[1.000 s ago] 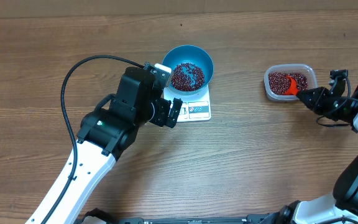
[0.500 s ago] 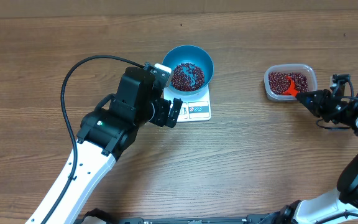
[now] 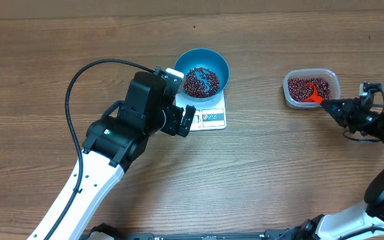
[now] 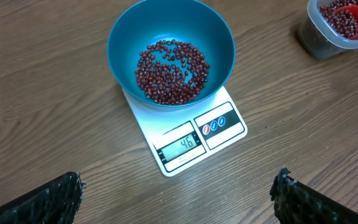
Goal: Scoop item into bowl and weigh 150g on scale
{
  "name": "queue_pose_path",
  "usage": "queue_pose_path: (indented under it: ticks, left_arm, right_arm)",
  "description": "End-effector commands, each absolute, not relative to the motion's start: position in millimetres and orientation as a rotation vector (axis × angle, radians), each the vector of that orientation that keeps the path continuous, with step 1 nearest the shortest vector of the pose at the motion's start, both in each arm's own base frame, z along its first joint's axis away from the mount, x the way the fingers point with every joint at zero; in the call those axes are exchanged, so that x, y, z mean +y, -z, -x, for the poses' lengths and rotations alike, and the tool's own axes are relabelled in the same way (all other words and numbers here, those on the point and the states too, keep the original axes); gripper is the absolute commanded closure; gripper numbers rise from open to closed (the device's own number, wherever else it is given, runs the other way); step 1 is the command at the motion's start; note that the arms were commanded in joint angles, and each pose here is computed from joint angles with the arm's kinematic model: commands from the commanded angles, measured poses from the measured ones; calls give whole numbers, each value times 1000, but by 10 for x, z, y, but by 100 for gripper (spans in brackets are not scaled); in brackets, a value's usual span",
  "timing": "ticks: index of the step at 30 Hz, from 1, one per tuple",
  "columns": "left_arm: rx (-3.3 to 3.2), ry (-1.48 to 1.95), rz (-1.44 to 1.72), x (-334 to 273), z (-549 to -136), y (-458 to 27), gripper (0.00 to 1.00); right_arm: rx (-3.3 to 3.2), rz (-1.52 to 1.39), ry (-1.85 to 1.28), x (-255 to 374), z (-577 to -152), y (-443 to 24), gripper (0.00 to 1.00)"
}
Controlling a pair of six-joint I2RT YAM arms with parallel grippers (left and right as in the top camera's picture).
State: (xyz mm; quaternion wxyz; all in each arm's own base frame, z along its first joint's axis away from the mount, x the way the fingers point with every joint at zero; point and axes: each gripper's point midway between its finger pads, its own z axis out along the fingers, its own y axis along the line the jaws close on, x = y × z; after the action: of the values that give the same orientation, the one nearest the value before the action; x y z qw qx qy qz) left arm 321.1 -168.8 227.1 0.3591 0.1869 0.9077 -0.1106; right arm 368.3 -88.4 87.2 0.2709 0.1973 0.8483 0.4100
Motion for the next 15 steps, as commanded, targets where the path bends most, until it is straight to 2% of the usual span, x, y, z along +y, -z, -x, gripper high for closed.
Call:
queue_pose_path:
  ticks: [1, 15]
  left_arm:
    - [2329, 303, -461, -1686, -3218, -2330, 0]
    - [2329, 303, -460, -1686, -3218, -2330, 0]
  right_arm:
    - [2244, -526, -1177, -834, -3667, -927, 96]
    - [2203, -505, -1235, -788, -3674, -1009, 96]
